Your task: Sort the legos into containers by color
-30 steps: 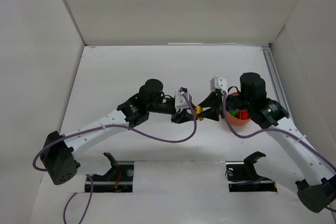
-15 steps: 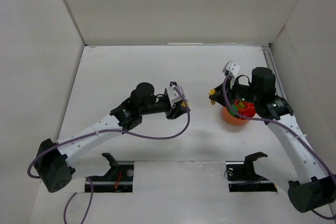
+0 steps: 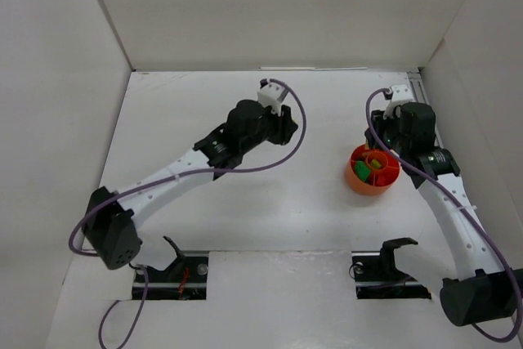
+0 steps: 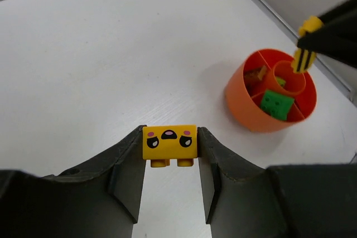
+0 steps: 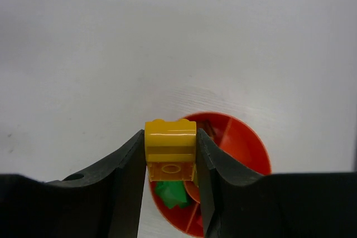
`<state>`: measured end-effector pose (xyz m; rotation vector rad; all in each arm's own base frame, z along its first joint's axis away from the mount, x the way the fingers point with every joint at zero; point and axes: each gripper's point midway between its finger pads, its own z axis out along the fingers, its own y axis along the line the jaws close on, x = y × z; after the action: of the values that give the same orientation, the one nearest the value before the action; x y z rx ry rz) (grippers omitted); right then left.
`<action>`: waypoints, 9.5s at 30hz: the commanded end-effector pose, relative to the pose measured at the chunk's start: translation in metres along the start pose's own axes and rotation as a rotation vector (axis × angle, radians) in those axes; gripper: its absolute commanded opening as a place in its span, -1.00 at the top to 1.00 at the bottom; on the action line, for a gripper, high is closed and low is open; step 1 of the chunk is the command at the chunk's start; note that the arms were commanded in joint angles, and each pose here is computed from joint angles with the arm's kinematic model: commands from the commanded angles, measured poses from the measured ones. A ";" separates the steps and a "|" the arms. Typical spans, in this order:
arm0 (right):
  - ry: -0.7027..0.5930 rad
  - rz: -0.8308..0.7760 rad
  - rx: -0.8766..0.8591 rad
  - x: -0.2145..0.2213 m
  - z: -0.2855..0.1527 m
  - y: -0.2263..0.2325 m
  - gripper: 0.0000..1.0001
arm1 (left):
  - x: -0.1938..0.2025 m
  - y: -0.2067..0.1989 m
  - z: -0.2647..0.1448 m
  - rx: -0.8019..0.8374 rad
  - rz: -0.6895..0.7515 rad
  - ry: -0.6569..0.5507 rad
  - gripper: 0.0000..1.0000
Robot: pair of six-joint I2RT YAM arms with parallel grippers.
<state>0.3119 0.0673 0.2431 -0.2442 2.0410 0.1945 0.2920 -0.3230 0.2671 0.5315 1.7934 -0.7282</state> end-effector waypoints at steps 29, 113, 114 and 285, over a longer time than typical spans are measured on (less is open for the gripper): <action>-0.087 0.238 0.514 0.001 -0.027 -0.090 0.88 | -0.009 0.002 0.070 -0.096 -0.214 0.110 1.00; 0.234 0.260 0.449 0.076 -0.015 -0.091 0.86 | -0.001 -0.072 0.163 0.047 -0.066 0.308 1.00; 0.234 0.259 0.458 0.076 -0.016 -0.093 0.86 | 0.001 -0.072 0.162 0.044 -0.066 0.317 1.00; 0.116 0.448 0.603 0.086 0.005 -0.111 -0.19 | -0.012 -0.036 0.144 -0.032 -0.025 0.310 1.00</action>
<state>0.3048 -0.0473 0.1407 0.5819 2.1973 -0.2019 0.3737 -0.4508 0.1975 0.6530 2.1979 -0.5810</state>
